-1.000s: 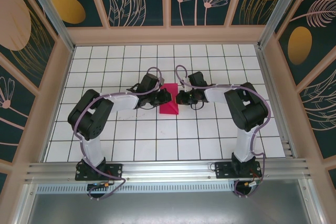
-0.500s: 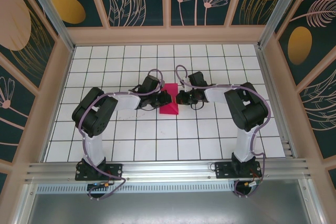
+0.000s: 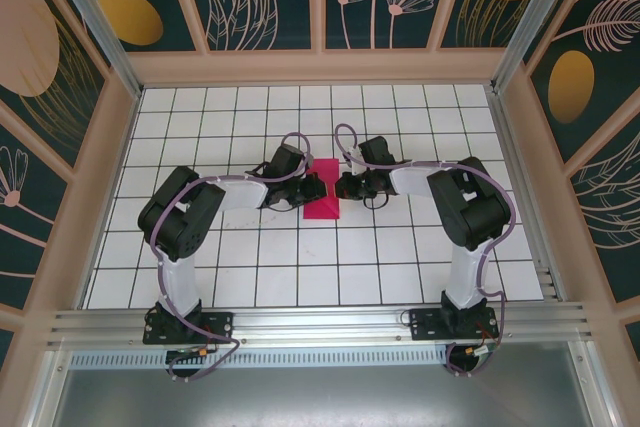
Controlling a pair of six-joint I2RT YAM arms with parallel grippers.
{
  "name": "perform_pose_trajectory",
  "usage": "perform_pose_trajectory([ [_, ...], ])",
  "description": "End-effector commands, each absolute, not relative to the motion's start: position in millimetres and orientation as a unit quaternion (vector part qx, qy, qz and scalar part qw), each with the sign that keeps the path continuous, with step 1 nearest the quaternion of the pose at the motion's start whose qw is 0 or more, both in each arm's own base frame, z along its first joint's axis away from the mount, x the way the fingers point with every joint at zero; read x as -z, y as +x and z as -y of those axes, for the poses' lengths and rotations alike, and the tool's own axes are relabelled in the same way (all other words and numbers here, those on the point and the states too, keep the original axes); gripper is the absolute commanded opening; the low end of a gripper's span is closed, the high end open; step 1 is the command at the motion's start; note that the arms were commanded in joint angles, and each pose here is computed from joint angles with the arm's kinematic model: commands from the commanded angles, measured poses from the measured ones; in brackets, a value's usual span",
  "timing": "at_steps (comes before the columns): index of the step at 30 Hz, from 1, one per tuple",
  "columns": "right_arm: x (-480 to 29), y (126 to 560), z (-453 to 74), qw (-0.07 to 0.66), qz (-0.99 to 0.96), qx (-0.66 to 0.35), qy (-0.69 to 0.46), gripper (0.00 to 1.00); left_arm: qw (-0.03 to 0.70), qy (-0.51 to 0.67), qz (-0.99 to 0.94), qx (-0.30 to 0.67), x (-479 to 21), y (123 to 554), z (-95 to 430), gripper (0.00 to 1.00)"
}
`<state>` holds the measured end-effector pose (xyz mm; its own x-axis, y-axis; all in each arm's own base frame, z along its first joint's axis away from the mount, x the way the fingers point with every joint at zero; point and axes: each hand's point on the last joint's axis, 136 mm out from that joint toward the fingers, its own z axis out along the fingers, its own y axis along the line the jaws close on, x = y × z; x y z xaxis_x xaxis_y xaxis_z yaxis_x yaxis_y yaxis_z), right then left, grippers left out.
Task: Fold a paper plane with a square sheet of paper (pick it up from the middle)
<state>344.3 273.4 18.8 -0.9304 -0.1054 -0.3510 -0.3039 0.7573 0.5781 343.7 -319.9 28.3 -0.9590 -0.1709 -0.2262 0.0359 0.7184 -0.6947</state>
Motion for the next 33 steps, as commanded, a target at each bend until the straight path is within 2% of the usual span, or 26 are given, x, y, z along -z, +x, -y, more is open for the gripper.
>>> perform_pose_trajectory([
  [1, 9, 342, -255, 0.125, -0.945, -0.290, -0.083, 0.06, 0.130, -0.034, -0.923, 0.360, -19, 343, 321, 0.11],
  [33, 15, 341, -256, 0.114, -0.946, -0.292, -0.084, 0.06, 0.121, -0.052, -0.935, 0.328, -1, 336, 307, 0.10],
])
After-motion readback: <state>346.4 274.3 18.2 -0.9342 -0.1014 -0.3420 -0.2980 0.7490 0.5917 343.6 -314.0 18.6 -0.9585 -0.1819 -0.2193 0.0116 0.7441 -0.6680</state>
